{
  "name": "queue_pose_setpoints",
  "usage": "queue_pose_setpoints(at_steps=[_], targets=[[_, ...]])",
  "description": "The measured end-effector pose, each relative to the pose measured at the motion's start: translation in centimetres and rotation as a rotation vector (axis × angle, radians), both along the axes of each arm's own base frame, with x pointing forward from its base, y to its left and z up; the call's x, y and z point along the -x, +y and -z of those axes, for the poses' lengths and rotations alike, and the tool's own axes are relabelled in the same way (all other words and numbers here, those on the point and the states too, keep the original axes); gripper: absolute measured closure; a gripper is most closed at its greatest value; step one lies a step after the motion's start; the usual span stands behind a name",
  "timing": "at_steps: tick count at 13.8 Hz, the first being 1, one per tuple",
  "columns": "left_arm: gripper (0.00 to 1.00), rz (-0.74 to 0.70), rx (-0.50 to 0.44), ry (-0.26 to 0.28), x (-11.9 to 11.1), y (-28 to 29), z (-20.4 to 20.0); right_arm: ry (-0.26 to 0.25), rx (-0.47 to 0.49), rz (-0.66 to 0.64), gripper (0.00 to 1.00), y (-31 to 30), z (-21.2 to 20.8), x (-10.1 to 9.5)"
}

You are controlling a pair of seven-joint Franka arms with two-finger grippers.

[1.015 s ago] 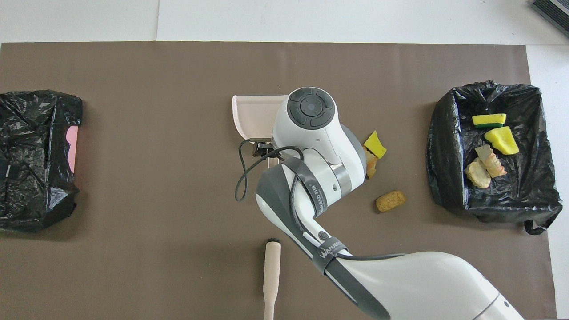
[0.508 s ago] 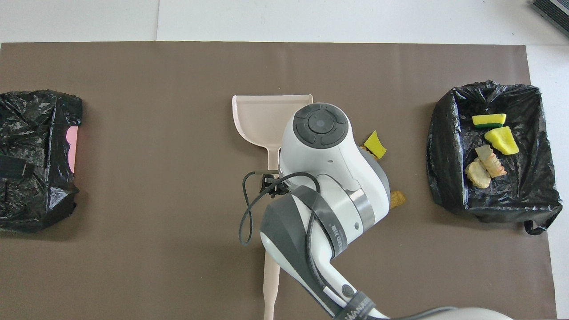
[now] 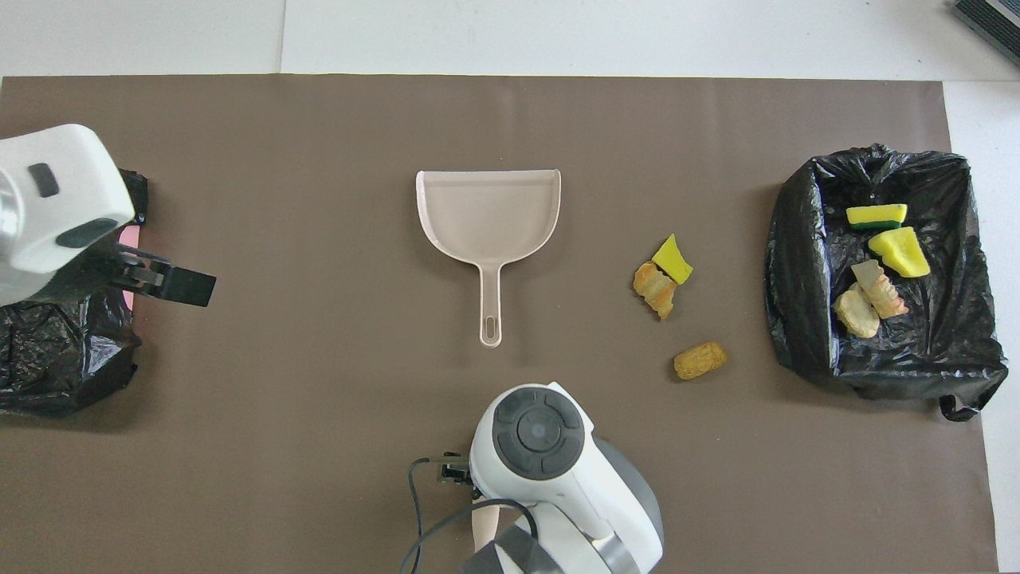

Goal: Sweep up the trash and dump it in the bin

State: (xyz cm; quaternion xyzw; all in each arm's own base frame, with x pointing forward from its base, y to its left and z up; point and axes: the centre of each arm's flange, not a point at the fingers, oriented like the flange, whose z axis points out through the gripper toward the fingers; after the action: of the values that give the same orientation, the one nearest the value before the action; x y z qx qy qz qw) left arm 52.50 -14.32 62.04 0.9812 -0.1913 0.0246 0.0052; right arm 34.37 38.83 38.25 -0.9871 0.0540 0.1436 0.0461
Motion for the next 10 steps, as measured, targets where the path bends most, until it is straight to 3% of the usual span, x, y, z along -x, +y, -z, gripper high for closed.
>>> queue_pose_setpoints(at_steps=[3,6,8,10], targets=[[0.00,0.001,0.009,-0.009,0.6,-6.0,4.2,0.044,0.000,0.028,0.00,-0.7,1.0,5.1],[0.00,-0.033,0.021,-0.016,1.2,-11.4,8.2,0.036,0.035,0.051,0.00,1.0,3.1,10.0],[0.00,-0.040,0.029,-0.021,1.1,-14.0,10.5,0.045,0.049,0.046,0.00,1.8,3.9,12.3],[0.00,-0.040,0.031,-0.019,1.1,-17.0,13.4,0.053,0.057,0.035,0.00,1.9,4.6,13.5]])
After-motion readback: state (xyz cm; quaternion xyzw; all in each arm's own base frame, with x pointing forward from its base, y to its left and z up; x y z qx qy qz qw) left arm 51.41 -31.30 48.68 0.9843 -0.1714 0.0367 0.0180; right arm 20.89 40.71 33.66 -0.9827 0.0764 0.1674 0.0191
